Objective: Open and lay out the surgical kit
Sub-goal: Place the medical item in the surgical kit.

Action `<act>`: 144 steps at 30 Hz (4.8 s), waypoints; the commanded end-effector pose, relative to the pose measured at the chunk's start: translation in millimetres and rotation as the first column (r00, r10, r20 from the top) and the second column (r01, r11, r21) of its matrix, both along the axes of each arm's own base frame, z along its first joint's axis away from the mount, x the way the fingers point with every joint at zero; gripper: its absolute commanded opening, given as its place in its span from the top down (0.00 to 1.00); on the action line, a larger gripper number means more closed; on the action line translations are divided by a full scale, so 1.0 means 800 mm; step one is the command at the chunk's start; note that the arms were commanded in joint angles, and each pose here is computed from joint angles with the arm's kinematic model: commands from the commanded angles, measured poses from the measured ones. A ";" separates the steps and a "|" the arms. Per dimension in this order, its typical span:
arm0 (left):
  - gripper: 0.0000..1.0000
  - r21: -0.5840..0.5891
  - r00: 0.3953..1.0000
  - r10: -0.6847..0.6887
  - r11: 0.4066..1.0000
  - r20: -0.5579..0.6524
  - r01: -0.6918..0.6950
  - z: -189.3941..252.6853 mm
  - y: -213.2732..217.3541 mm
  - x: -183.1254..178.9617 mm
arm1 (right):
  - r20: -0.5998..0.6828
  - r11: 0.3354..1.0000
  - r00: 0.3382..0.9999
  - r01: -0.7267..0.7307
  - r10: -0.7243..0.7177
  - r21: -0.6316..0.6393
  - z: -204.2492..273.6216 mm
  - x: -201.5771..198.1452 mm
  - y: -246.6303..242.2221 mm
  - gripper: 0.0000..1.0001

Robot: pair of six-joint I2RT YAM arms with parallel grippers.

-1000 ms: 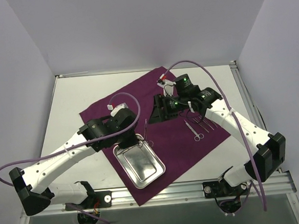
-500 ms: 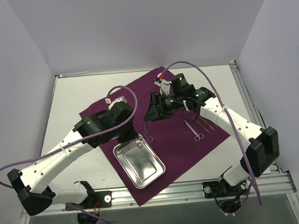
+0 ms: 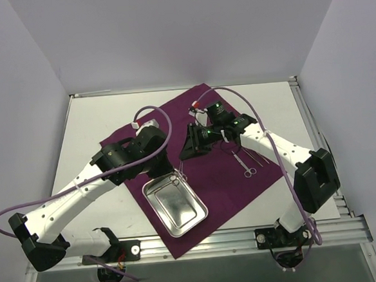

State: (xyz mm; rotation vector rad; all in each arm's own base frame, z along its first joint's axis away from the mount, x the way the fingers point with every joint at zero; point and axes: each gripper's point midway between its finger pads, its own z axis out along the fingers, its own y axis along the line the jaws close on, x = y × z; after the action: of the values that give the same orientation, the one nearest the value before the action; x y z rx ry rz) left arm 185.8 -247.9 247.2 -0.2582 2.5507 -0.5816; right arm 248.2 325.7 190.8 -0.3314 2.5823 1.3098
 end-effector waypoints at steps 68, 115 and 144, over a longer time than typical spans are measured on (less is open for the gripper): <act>0.98 -0.277 0.984 -0.165 0.944 0.073 0.179 0.015 -0.075 0.031 | 0.176 0.995 0.983 -0.036 0.053 -0.097 0.085 -0.020 -0.002 0.71; 0.98 -0.312 0.985 -0.147 0.935 0.086 0.167 0.024 -0.069 0.032 | 0.199 0.989 0.978 -0.041 0.069 -0.141 0.074 -0.008 0.004 0.66; 0.30 -0.155 0.993 -0.115 0.981 0.040 0.120 -0.020 0.069 0.076 | 0.257 0.663 0.937 0.037 0.238 -0.748 -0.077 0.020 -0.201 1.00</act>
State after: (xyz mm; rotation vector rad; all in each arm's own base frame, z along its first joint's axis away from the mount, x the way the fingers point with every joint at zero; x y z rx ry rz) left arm 243.2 -195.9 234.4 -0.2957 2.4614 -0.8327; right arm 254.1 180.8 114.1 -0.6731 2.7824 0.1704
